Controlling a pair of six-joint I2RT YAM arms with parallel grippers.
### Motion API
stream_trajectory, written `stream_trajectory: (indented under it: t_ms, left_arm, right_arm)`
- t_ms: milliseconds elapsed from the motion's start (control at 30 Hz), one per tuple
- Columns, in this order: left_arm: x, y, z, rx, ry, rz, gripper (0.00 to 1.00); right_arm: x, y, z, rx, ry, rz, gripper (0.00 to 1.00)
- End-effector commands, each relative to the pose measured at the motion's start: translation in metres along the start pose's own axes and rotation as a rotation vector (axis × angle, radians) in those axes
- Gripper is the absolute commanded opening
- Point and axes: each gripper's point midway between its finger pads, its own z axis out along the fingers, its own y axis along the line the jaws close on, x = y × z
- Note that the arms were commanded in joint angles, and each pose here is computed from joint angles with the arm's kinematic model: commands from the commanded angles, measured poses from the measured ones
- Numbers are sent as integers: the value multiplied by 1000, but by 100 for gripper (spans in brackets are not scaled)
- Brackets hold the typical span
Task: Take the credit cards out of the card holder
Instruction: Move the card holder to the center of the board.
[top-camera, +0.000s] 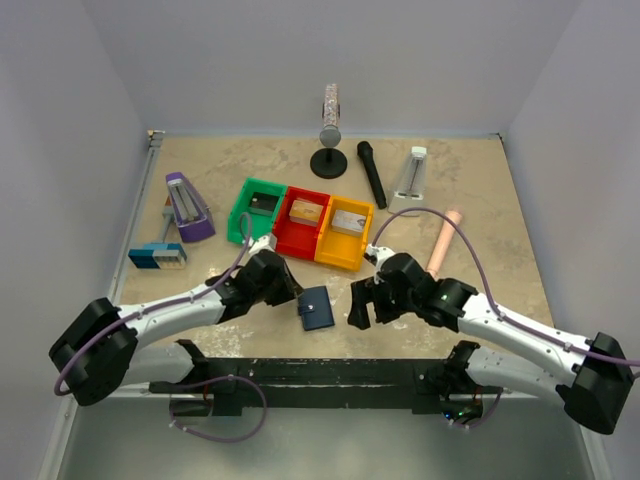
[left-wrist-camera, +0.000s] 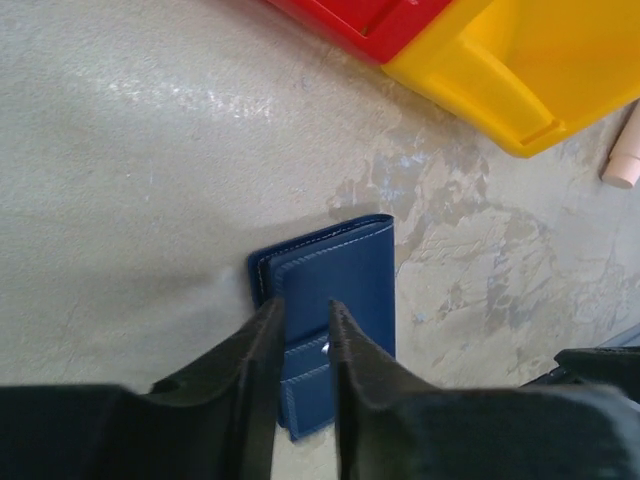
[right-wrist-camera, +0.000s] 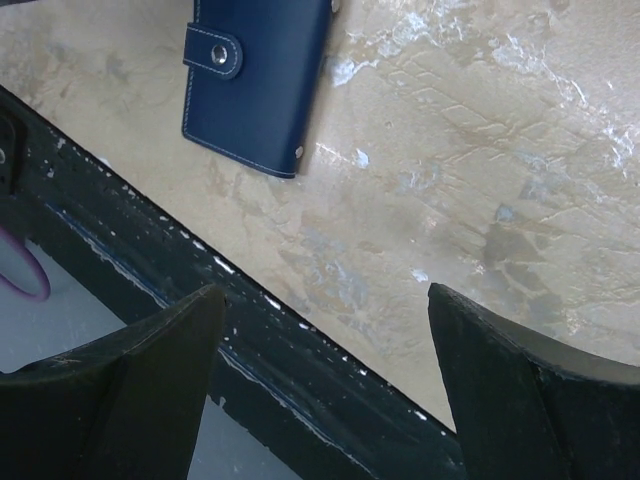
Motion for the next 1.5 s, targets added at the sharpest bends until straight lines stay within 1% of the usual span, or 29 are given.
stream_trajectory:
  t_ms: [0, 67, 233, 333, 433, 533, 633, 733, 867, 900, 933, 967, 1033, 1067, 1133, 1233, 1367, 1467]
  left_arm:
    - [-5, 2, -10, -6, -29, -9, 38]
    - [-3, 6, -13, -15, -23, -1, 44]
    - [-4, 13, -24, -7, -44, 24, 48]
    - [-15, 0, -25, 26, -70, 121, 46]
    - [-23, -12, -17, 5, -39, 226, 43]
    - [-32, -25, -7, -25, -7, 288, 37]
    - [-29, -19, -2, -69, 29, 287, 22]
    - [-23, -8, -5, -76, 25, 249, 13]
    - [-14, 13, -14, -89, -3, 188, 7]
    - [-13, 16, -16, -88, -9, 176, 4]
    - [-11, 20, -17, -86, -12, 167, 3]
    - [-10, 22, -18, -84, -15, 163, 2]
    - [-15, 21, -19, -84, -37, 171, 3]
    - [-19, 18, -19, -79, -48, 186, 4]
    - [-28, 6, -18, -58, -65, 227, 10]
    - [-36, -9, -12, -44, -62, 272, 17]
    - [-39, -21, 1, -34, -40, 299, 19]
    - [-39, -25, 8, -25, -29, 302, 21]
  right_arm:
    - [-25, 13, -2, -15, -77, -1, 87]
    - [-23, 12, 1, -8, -65, -4, 87]
    - [-23, 16, 8, 2, -54, -15, 88]
    - [-24, 18, 15, 18, -46, -18, 88]
    - [-27, 20, 20, 29, -50, -3, 88]
    - [-27, 17, 27, 47, -47, 14, 85]
    - [-27, 11, 34, 83, -40, 14, 78]
    - [-32, 14, 35, 84, -43, -8, 73]
    - [-51, 21, 33, 91, -61, -58, 68]
    - [-55, 24, 35, 91, -59, -68, 64]
    - [-59, 26, 36, 92, -57, -81, 62]
    - [-62, 29, 39, 89, -49, -90, 58]
    - [-64, 34, 43, 78, -28, -92, 53]
    - [-62, 35, 45, 71, -20, -85, 51]
    - [-56, 35, 50, 67, -16, -69, 52]
    - [-37, 34, 58, 59, 28, -54, 52]
    - [-21, 38, 63, 54, 56, -47, 55]
    - [-14, 43, 62, 48, 65, -54, 62]
